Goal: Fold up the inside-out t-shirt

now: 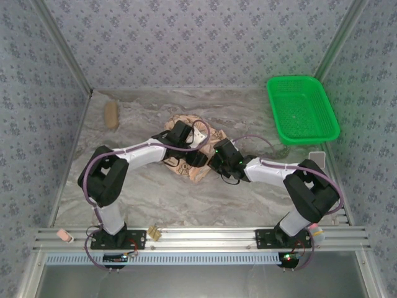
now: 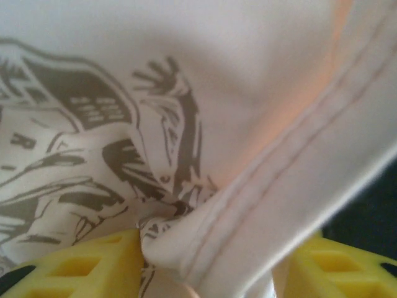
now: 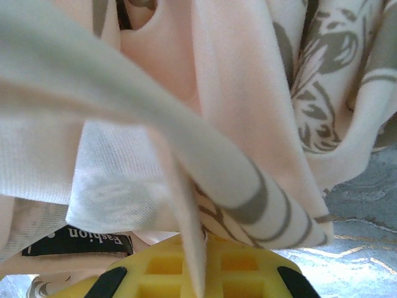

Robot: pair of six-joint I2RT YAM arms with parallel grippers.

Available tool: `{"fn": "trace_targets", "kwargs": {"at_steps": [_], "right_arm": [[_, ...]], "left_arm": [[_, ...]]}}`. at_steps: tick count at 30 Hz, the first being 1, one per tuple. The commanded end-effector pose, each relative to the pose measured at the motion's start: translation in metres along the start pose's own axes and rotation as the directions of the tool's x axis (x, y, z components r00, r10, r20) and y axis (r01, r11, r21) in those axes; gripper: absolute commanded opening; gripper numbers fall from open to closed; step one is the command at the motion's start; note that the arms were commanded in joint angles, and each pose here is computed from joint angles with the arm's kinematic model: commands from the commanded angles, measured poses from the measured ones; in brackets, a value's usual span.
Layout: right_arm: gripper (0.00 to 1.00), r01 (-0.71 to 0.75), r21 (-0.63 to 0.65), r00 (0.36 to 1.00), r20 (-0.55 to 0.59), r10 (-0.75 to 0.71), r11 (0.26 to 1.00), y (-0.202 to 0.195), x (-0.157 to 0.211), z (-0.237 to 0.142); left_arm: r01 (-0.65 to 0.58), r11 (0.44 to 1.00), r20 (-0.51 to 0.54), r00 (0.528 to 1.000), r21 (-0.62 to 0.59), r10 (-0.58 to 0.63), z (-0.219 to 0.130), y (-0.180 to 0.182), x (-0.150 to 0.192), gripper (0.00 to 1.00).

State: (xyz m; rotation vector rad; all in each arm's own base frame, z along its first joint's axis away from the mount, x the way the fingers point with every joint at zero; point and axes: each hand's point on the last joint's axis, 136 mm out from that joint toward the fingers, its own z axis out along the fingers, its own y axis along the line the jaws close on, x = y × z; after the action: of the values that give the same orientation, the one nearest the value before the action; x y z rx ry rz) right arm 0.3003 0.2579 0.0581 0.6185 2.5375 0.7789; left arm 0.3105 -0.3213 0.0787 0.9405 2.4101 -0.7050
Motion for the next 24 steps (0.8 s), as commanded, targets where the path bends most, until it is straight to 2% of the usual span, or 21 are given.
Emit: {"fn": "trace_targets", "kwargs": {"at_steps": [1, 4, 6, 11, 15, 18, 20, 22, 24], "right_arm": [[0.00, -0.023, -0.021, 0.999, 0.042, 0.024, 1.000, 0.010, -0.007, -0.009], [0.00, -0.039, -0.003, 0.997, 0.063, 0.039, 0.999, 0.005, -0.009, -0.013], [0.00, -0.049, 0.026, 0.996, 0.071, 0.047, 0.998, -0.002, -0.010, -0.015], [0.00, -0.050, 0.078, 0.988, 0.150, 0.038, 0.996, -0.008, -0.031, -0.036], [0.00, 0.028, 0.147, 0.964, 0.258, -0.066, 0.989, 0.002, -0.078, -0.077], [0.00, 0.146, 0.192, 0.896, 0.390, -0.212, 0.970, 0.032, -0.134, -0.130], [0.00, 0.224, 0.201, 0.830, 0.474, -0.295, 0.954, 0.069, -0.173, -0.178], [0.00, 0.276, 0.208, 0.766, 0.543, -0.345, 0.938, 0.101, -0.200, -0.224], [0.00, 0.329, 0.230, 0.697, 0.595, -0.400, 0.916, 0.127, -0.213, -0.271]], "left_arm": [[0.076, 0.995, 0.048, 0.996, -0.070, -0.073, 0.006, 0.013, -0.007, 0.33], [0.078, 0.994, 0.040, 0.996, -0.082, -0.075, 0.002, 0.014, -0.007, 0.09], [0.067, 0.995, 0.034, 0.997, -0.069, -0.065, -0.009, 0.007, -0.011, 0.00], [0.015, 1.000, 0.040, 0.999, 0.010, -0.016, -0.070, -0.027, -0.033, 0.00], [0.017, 0.999, 0.071, 0.997, 0.040, -0.020, -0.128, -0.037, -0.056, 0.00], [-0.008, 0.999, 0.147, 0.989, -0.039, 0.013, -0.185, -0.027, -0.095, 0.00], [-0.025, 0.983, 0.226, 0.972, -0.182, 0.067, -0.231, -0.011, -0.134, 0.00], [0.008, 0.955, 0.319, 0.944, -0.296, 0.091, -0.279, -0.006, -0.170, 0.00], [0.070, 0.949, 0.414, 0.908, -0.307, 0.067, -0.319, -0.016, -0.193, 0.00]]}}
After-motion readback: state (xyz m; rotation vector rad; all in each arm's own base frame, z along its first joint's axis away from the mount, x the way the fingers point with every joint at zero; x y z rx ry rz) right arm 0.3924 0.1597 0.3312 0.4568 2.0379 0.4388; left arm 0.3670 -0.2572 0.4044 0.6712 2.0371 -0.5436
